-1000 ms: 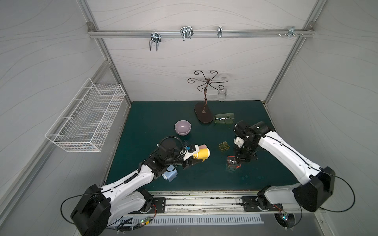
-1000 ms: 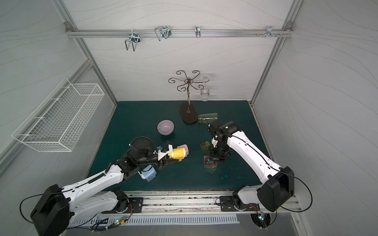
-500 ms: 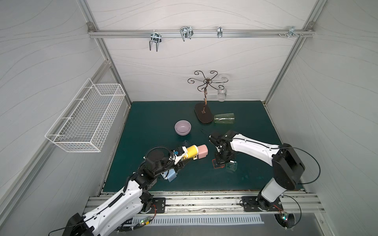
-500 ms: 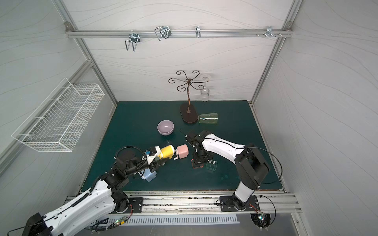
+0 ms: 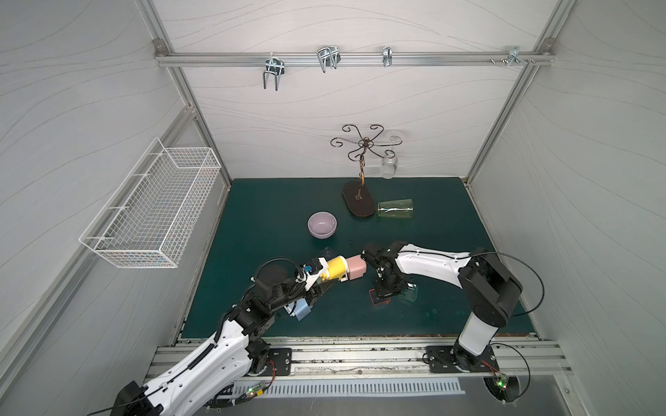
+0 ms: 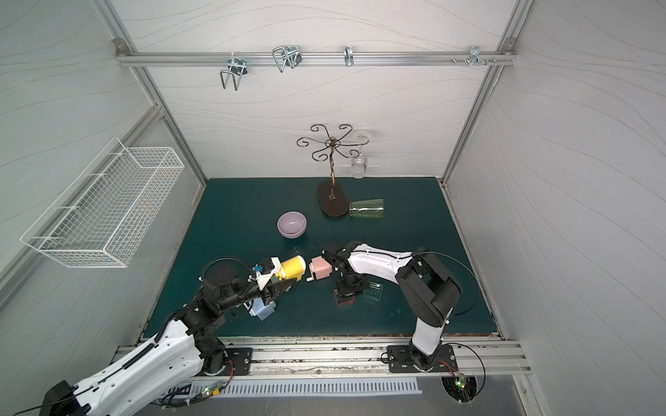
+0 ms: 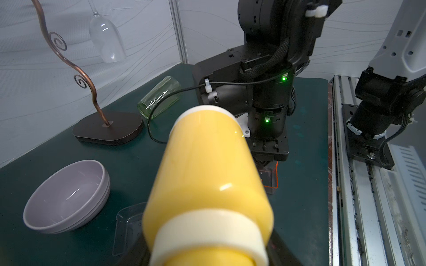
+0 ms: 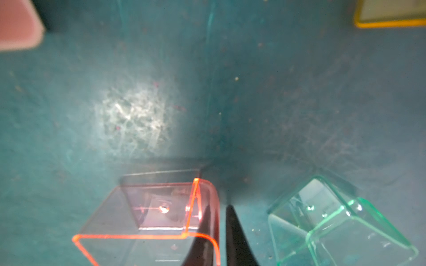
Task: Put the tray back into the pencil sharpener
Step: Place the container at the center of the board.
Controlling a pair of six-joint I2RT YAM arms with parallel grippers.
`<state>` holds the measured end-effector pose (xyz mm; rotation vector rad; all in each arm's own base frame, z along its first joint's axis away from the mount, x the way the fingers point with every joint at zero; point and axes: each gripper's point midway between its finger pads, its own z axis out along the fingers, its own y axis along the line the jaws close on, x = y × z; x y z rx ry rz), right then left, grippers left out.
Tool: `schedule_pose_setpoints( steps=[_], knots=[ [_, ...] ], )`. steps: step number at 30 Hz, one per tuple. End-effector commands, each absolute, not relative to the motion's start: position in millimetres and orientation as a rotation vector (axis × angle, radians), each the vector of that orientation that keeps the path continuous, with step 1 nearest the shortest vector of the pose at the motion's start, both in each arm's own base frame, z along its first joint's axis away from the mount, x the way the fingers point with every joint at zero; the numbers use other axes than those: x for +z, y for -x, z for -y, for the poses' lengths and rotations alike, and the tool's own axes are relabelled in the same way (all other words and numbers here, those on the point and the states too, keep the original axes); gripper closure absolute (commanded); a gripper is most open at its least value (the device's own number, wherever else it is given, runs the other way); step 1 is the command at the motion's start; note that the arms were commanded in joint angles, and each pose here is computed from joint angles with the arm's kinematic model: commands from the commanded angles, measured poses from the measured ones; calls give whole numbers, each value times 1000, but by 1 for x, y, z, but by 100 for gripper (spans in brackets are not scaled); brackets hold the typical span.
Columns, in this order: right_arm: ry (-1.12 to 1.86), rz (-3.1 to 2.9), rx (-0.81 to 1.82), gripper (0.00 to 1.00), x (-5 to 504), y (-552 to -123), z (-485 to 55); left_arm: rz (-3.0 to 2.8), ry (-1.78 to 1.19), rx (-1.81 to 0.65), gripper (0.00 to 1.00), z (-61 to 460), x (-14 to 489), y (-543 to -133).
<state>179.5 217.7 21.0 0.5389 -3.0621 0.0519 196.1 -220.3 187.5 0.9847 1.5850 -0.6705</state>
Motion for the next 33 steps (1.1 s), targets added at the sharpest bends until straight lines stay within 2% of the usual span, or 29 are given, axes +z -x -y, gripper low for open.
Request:
schedule_pose_setpoints(
  steps=[1,9,16,19,21,25,26,28,29,33],
  knots=[
    [-528,3056,46,76,18,-177,-219,-1500,-972,-708,100,226,211,-197],
    [-534,3089,-57,61,39,-177,-227,-1487,-984,-737,100,232,213,-197],
    [-536,3178,-210,47,92,-184,-223,-1475,-999,-760,100,234,214,-194],
    [-617,3250,-358,45,129,-190,-219,-1454,-1019,-803,100,240,219,-191],
    [-826,3305,-527,43,164,-194,-224,-1439,-1037,-852,100,245,223,-187],
    [-1707,3227,-1016,39,237,-183,-252,-1403,-1058,-951,100,256,232,-182],
    [-1985,3123,-1132,35,249,-173,-259,-1402,-1070,-970,100,258,231,-181],
    [-2360,2920,-1282,22,266,-157,-266,-1402,-1090,-997,100,261,231,-179],
    [-2520,2777,-1335,20,270,-147,-270,-1362,-1100,-1004,100,263,238,-178],
    [-2603,2499,-1398,19,274,-134,-285,-1341,-1145,-1038,100,269,240,-175]
  ],
)
